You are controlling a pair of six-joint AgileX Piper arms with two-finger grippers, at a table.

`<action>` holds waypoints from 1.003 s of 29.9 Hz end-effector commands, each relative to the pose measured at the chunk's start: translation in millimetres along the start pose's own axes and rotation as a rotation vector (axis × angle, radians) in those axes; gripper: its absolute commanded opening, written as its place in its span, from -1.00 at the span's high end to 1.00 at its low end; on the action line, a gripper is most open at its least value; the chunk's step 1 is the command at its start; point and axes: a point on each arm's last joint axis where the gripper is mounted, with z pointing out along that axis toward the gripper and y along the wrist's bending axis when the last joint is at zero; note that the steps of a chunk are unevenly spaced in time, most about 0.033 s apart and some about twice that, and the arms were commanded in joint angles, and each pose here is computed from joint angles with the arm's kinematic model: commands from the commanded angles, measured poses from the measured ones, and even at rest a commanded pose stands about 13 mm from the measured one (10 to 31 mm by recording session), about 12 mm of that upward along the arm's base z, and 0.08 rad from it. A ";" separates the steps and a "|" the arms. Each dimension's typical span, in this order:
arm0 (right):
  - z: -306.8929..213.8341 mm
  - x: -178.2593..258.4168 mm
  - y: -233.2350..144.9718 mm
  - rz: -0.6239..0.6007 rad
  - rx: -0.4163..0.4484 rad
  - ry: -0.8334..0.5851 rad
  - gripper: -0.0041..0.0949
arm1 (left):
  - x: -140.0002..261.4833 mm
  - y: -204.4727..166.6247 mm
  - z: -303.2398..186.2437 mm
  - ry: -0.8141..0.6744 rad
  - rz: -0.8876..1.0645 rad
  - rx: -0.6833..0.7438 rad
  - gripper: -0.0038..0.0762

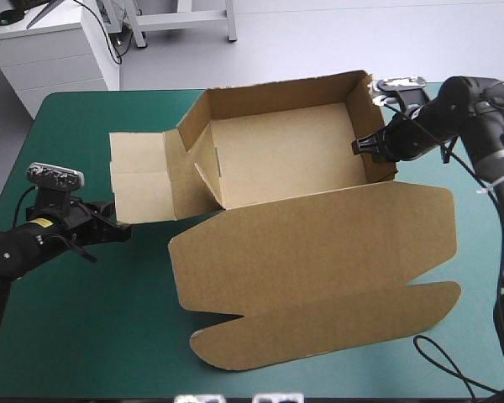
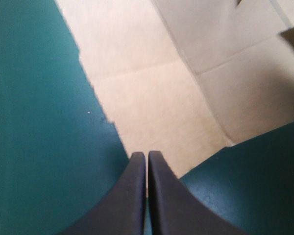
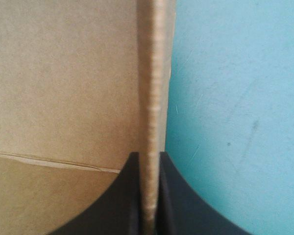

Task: Fold the box

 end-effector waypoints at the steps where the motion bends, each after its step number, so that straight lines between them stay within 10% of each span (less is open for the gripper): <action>1: -62.8 5.4 10.4 -0.027 -0.014 -0.164 0.96 | -13.4 5.6 7.7 -0.058 -0.044 -0.018 0.90; 12: -107.9 22.1 7.8 -0.036 0.067 -0.262 0.96 | -6.1 56.6 14.5 -0.064 -0.244 -0.177 0.90; 30: -121.3 23.1 37.1 -0.064 -0.177 -0.339 0.96 | 12.9 67.0 74.1 0.109 -0.394 -0.033 0.90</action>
